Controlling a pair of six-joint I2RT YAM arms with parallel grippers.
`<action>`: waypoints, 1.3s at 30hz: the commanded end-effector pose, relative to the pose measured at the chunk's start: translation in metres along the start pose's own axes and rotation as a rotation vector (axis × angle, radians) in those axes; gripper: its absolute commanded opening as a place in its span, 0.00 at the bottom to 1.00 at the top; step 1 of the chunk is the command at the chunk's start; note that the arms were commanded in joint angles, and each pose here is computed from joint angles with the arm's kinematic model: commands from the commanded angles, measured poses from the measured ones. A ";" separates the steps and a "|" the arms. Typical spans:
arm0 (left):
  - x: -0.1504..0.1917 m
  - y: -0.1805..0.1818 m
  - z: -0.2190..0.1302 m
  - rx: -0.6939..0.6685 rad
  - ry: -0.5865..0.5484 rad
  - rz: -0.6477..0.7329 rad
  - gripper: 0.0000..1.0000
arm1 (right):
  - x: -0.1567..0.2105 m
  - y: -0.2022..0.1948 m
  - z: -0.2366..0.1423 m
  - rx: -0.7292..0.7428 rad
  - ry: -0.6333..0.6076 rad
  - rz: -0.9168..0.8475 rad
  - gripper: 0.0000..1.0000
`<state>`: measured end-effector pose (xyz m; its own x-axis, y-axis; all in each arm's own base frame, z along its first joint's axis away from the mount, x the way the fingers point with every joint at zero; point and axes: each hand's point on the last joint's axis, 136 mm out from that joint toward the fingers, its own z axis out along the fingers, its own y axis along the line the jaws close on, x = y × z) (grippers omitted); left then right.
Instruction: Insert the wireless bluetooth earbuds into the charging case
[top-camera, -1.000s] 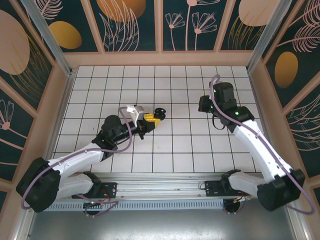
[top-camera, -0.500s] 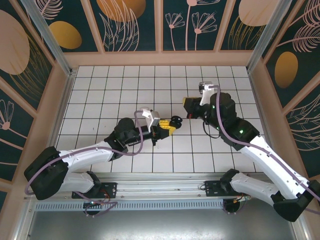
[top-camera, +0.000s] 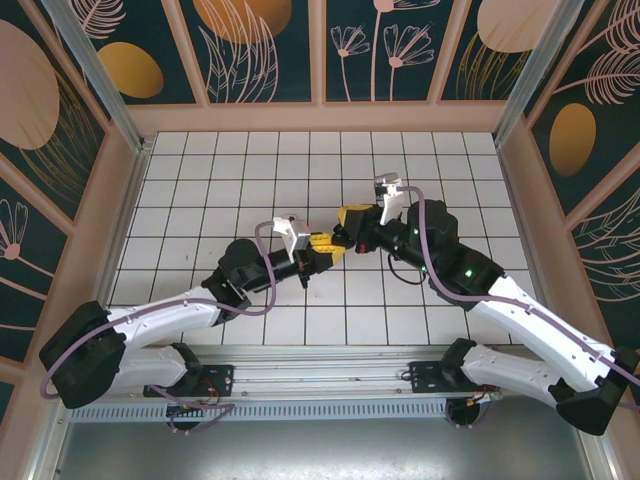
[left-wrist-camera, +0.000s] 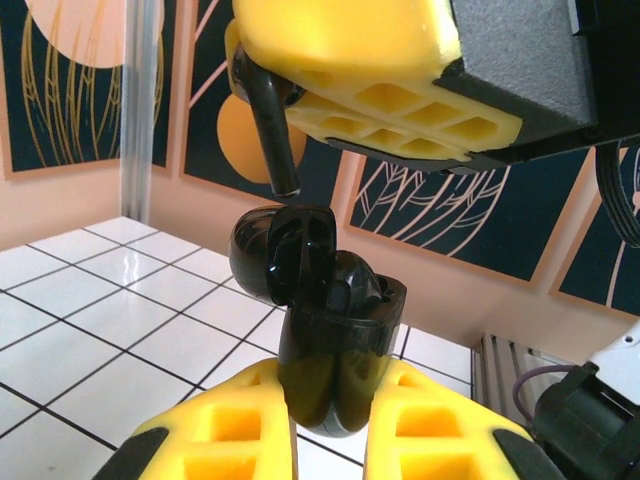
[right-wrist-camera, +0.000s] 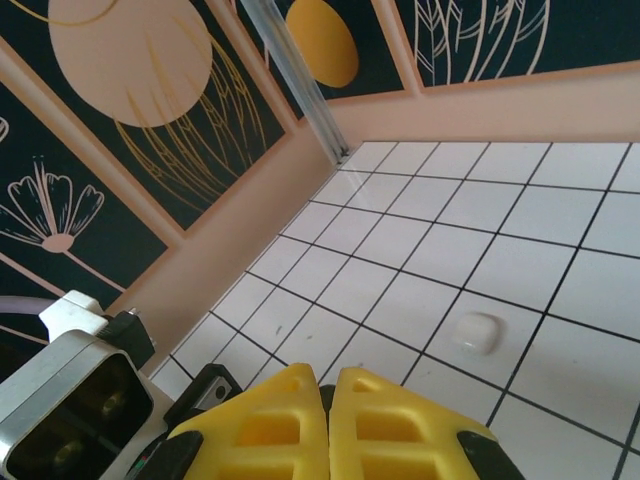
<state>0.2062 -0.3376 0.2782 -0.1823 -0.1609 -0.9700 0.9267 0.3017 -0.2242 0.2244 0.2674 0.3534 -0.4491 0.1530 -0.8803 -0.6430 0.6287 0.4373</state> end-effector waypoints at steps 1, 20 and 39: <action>-0.009 0.000 -0.005 -0.020 -0.043 0.038 0.04 | -0.009 0.011 -0.003 -0.051 -0.048 -0.030 0.00; -0.022 0.011 -0.014 -0.095 -0.123 -0.051 0.03 | -0.004 0.011 -0.011 -0.096 -0.107 0.057 0.00; -0.032 0.010 -0.017 -0.096 -0.159 -0.064 0.03 | 0.004 0.010 -0.003 -0.128 -0.122 0.128 0.00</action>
<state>0.2188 -0.3170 0.2894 -0.2032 -0.2720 -0.9406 0.8687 0.3931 -0.3013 0.2190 0.2682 0.3440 -0.4653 0.2812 -0.8393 -0.6417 0.5460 0.5387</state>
